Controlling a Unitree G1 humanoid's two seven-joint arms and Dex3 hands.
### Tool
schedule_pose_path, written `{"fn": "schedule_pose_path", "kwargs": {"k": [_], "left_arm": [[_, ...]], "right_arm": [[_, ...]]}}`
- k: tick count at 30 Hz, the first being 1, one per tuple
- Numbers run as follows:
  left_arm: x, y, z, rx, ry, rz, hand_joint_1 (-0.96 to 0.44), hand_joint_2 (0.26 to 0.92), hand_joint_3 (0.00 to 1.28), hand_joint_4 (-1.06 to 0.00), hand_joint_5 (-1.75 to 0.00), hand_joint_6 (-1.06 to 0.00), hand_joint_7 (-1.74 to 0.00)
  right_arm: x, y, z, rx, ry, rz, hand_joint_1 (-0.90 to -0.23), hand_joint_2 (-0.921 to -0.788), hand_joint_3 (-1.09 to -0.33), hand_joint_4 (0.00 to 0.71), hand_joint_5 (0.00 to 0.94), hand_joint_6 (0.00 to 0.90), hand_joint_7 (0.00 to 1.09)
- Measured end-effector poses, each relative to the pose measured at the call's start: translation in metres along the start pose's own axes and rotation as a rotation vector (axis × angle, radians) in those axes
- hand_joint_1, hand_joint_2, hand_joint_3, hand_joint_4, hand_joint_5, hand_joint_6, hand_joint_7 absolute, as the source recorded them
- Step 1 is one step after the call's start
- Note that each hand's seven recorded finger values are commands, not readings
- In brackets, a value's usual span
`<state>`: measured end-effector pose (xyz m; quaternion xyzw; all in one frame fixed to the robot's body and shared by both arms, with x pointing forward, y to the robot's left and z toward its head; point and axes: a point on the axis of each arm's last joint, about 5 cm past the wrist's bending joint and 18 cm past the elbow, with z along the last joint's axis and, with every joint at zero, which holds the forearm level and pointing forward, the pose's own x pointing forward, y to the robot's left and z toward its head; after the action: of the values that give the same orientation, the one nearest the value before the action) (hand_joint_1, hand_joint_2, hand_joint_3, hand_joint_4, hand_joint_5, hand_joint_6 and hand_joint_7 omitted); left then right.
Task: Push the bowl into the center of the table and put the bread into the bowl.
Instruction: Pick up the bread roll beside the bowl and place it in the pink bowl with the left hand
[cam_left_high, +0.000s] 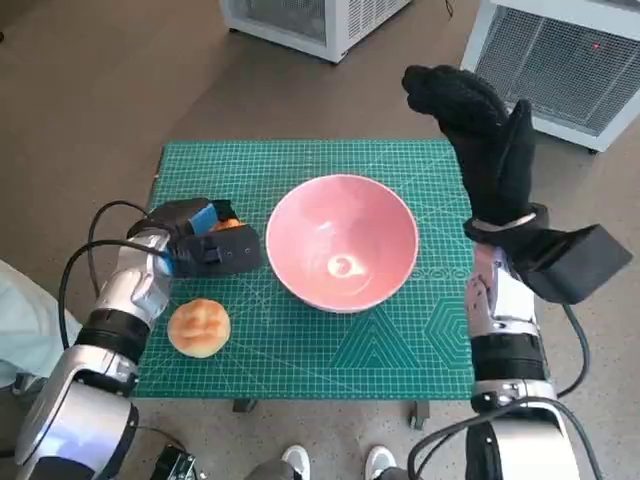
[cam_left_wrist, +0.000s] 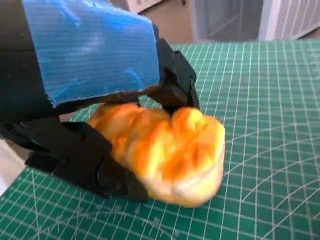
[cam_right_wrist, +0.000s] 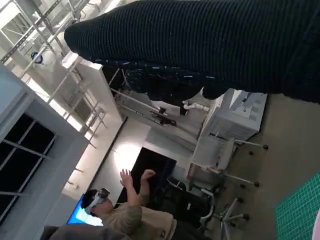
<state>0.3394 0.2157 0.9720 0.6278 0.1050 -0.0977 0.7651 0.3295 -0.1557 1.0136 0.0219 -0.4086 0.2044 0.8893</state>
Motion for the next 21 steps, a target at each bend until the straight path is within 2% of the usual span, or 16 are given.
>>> {"fn": "schedule_pose_path", "kwargs": {"k": [12,21], "left_arm": [[-0.031,0.058,0.02,-0.106,-0.22,0.31,0.0,0.92,0.05,-0.72,-1.16,-0.64,-1.12],[-0.063,0.074,0.046,-0.141,-0.438,0.51,0.0,0.92,0.04,-0.74,-1.09,-0.64,-1.16]], "right_arm": [[0.0001,0.0,0.0,0.003,-0.005,-0.004,-0.659,-0.921,-0.736,0.209,0.002,0.06,0.54],[-0.0003,-0.002,0.001,0.001,-0.007,-0.008,-0.667,-0.921,-0.734,0.21,0.002,0.058,0.54]]}}
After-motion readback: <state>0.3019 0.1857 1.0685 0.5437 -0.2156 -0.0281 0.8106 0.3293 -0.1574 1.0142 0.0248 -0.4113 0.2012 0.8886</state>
